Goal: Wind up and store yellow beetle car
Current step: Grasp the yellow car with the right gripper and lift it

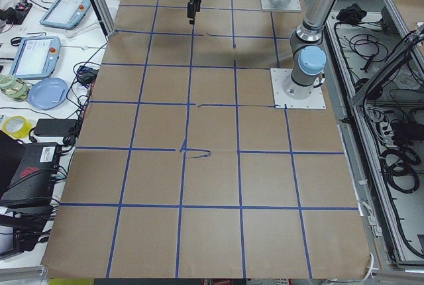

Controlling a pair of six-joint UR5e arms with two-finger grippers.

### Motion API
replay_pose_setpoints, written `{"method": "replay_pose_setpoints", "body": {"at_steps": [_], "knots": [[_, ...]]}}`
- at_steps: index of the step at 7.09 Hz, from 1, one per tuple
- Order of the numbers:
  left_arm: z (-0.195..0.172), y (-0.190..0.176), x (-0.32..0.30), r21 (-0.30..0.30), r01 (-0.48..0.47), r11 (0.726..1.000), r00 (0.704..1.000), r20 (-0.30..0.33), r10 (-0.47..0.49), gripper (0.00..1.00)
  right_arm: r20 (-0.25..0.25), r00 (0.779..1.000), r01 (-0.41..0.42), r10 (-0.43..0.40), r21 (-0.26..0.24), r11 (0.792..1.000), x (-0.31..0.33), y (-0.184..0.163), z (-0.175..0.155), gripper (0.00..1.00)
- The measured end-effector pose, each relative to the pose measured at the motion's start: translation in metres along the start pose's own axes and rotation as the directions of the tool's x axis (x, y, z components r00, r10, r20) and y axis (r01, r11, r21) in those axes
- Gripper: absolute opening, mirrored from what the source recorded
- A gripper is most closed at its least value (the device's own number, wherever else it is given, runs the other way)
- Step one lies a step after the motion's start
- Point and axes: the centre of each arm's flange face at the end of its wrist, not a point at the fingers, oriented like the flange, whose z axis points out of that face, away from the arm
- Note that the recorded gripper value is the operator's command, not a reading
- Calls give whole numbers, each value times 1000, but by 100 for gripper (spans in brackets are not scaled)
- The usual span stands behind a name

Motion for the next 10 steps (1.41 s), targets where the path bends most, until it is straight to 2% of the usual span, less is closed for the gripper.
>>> {"method": "replay_pose_setpoints", "body": {"at_steps": [1, 4, 7, 9, 10], "knots": [[-3, 0, -2, -3, 15, 1000, 1000, -2, -15, 100, -3, 999, 48, -48, 0, 999, 7, 10, 20, 100], [-7, 0, -1, 3, 42, 999, 999, -5, -42, 100, -13, 995, 100, -101, -4, 995, 16, 16, 68, 97], [-7, 0, 2, 6, 39, 999, 999, -5, -39, 100, 1, 991, 131, -131, 2, 991, 8, 18, 85, 68], [-7, 0, 3, 5, 37, 999, 999, -6, -37, 100, 4, 991, 130, -130, -1, 991, 5, 24, 85, 51], [-7, 0, 3, 5, 37, 999, 999, -6, -36, 100, 1, 991, 131, -131, -3, 991, 5, 25, 82, 46]]}}
